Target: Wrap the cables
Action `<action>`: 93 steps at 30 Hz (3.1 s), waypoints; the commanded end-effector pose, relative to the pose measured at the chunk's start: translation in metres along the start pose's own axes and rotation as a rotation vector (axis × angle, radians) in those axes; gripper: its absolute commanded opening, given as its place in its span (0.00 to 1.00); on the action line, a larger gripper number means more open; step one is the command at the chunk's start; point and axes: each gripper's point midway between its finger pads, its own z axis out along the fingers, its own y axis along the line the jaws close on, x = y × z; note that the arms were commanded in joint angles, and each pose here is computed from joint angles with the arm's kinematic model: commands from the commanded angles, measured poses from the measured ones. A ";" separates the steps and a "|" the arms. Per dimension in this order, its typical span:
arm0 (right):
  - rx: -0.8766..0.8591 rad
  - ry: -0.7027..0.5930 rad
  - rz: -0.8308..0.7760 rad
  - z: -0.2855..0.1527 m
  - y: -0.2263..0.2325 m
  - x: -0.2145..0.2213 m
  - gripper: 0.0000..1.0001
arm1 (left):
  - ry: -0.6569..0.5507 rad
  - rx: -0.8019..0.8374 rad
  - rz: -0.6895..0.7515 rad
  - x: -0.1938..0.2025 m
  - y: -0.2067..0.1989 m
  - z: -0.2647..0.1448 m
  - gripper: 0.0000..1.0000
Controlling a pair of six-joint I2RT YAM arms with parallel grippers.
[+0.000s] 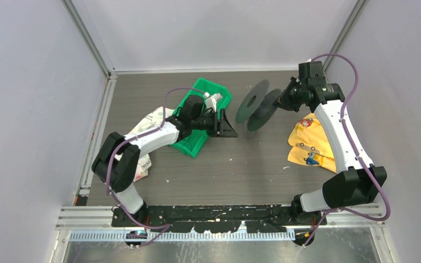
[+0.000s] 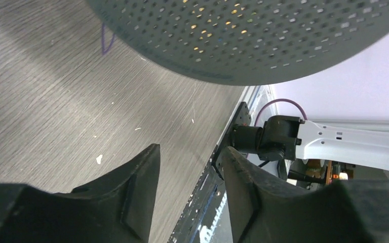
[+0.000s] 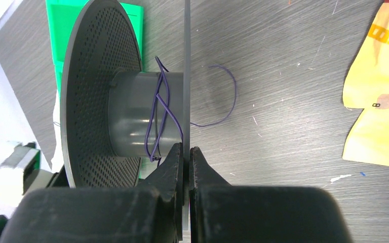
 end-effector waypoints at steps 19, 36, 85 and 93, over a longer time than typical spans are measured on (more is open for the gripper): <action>-0.160 -0.115 -0.008 -0.042 0.039 -0.028 0.00 | -0.246 0.053 0.137 -0.010 0.027 0.066 0.58; -0.167 -0.116 -0.011 -0.042 0.039 -0.029 0.01 | -0.456 -0.114 0.137 -0.030 0.073 0.088 0.58; -0.207 -0.068 -0.034 -0.058 0.037 -0.016 0.01 | -0.641 -0.111 0.122 -0.068 0.075 0.081 0.00; -0.243 0.036 -0.204 -0.083 0.030 0.014 0.01 | -0.632 -0.124 0.159 -0.094 0.085 0.044 0.00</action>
